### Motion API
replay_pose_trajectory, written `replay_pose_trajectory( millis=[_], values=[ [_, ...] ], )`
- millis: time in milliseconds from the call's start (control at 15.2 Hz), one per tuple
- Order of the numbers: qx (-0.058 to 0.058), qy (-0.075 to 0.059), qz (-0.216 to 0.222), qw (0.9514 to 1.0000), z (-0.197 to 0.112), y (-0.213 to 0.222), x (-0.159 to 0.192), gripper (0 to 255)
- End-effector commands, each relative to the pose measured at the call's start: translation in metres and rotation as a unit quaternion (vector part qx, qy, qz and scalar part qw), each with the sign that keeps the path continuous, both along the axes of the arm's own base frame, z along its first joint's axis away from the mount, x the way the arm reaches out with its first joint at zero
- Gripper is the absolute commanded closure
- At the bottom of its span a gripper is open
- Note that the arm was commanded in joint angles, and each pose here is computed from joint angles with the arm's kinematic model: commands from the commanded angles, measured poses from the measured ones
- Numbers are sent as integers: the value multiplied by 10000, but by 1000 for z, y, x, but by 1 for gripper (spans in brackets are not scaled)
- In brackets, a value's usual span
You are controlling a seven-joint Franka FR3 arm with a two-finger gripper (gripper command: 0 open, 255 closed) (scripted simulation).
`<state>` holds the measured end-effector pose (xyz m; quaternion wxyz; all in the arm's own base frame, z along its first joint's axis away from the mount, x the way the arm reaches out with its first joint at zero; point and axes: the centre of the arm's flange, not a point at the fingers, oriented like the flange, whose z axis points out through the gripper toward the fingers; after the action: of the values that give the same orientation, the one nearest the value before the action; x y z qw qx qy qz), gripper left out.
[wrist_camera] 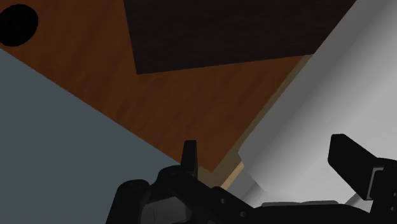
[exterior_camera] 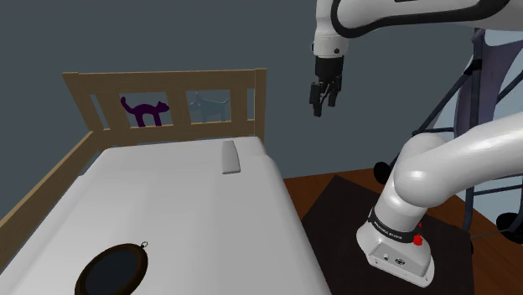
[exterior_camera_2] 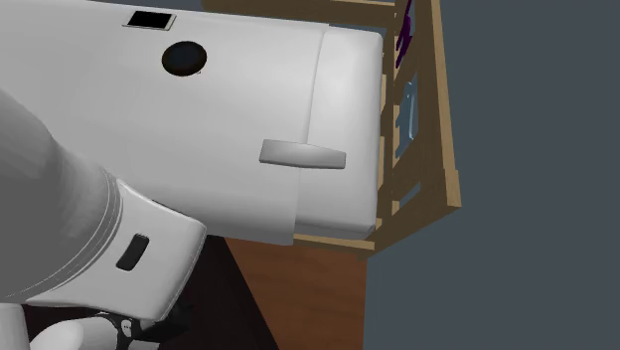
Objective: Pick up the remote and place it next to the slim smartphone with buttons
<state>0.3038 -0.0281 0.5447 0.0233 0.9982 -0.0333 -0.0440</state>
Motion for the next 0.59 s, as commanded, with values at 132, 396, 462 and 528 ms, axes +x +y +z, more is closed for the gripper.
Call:
replay_pose_trajectory(
  millis=[132,396,462,528],
  values=[
    [3,-31,-224,9997,-13,16,15,0],
    [9,-94,-671,9977,-39,45,48,0],
    [11,-110,-782,9969,-46,52,56,0],
    [12,-126,-894,9959,-52,59,65,0]
  ],
)
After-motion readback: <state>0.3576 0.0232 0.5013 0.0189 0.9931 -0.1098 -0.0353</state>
